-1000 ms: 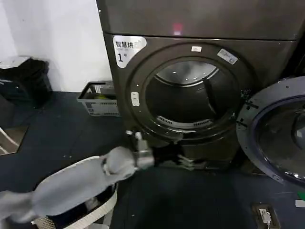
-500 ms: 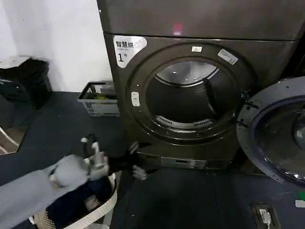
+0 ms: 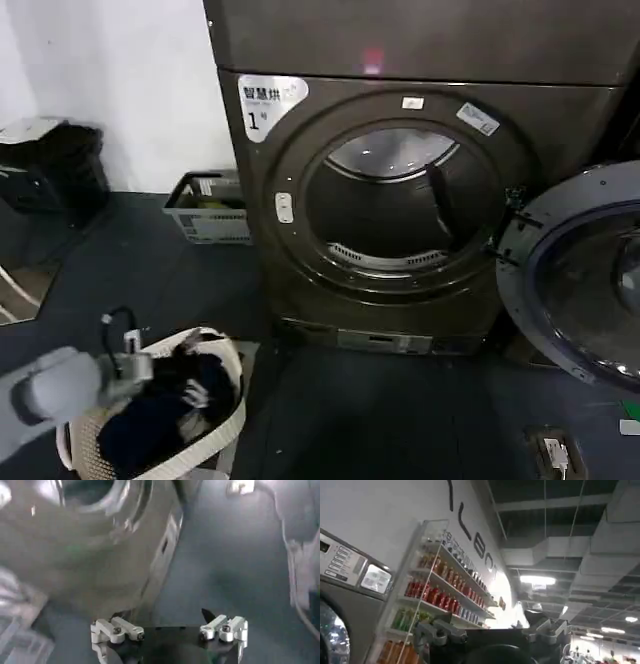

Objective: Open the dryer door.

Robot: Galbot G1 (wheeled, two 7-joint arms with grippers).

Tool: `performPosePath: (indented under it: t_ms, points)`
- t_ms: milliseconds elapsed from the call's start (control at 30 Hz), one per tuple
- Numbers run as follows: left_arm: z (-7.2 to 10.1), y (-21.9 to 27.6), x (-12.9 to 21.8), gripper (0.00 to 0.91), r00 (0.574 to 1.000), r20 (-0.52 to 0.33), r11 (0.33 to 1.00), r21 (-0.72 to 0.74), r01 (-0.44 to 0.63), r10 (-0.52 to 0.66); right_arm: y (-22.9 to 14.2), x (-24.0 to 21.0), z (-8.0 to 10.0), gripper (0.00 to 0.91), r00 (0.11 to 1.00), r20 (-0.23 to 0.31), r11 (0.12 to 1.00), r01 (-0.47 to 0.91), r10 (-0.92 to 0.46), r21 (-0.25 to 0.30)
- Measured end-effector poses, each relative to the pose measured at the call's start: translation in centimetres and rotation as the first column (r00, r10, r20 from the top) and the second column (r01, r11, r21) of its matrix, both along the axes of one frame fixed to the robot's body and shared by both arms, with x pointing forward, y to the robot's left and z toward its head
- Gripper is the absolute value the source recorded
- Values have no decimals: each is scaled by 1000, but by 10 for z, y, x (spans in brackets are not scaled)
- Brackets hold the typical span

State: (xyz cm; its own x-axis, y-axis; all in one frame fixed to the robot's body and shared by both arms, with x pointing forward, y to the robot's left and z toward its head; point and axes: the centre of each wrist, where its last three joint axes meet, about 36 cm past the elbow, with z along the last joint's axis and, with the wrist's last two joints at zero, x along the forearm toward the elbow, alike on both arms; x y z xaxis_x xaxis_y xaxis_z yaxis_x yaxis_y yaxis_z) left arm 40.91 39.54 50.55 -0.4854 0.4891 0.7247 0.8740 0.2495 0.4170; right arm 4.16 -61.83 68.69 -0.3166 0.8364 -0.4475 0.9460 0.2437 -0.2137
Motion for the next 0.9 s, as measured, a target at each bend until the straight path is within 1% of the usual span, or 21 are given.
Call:
performPosePath:
  t_ms: [100, 200, 267, 367, 533, 633, 800, 900]
  points:
    - [8, 12, 0, 907, 999, -13, 997, 68, -29, 30, -3, 2, -3, 907, 1000, -2, 1000, -5, 5, 2]
    - [18, 21, -2, 907, 998, -40, 987, 155, -35, 42, -4, 4, -6, 907, 1000, -4, 1000, -14, 14, 1]
    - [23, 25, -4, 907, 997, -68, 980, 198, -33, 47, -4, 4, -6, 907, 1000, -3, 1000, -15, 15, 4]
    - [27, 31, -8, 907, 994, -101, 968, 250, -17, 44, -6, 3, -8, 907, 1000, -4, 1000, -11, 11, 9]
    - [27, 47, -15, 907, 991, -124, 944, 330, -8, 51, -7, -1, -8, 907, 1000, -5, 1000, -4, 4, 10]
    - [25, 55, -18, 907, 989, -137, 936, 353, -4, 56, -7, -1, -8, 907, 1000, -5, 1000, -5, 6, 11]
    - [18, 67, -21, 907, 985, -164, 917, 399, 10, 61, -5, 3, -9, 907, 1000, -5, 1000, -17, 17, 13]
    - [14, 75, -23, 907, 980, -193, 896, 442, 38, 53, -4, 4, -10, 907, 1000, -6, 1000, -18, 18, 15]
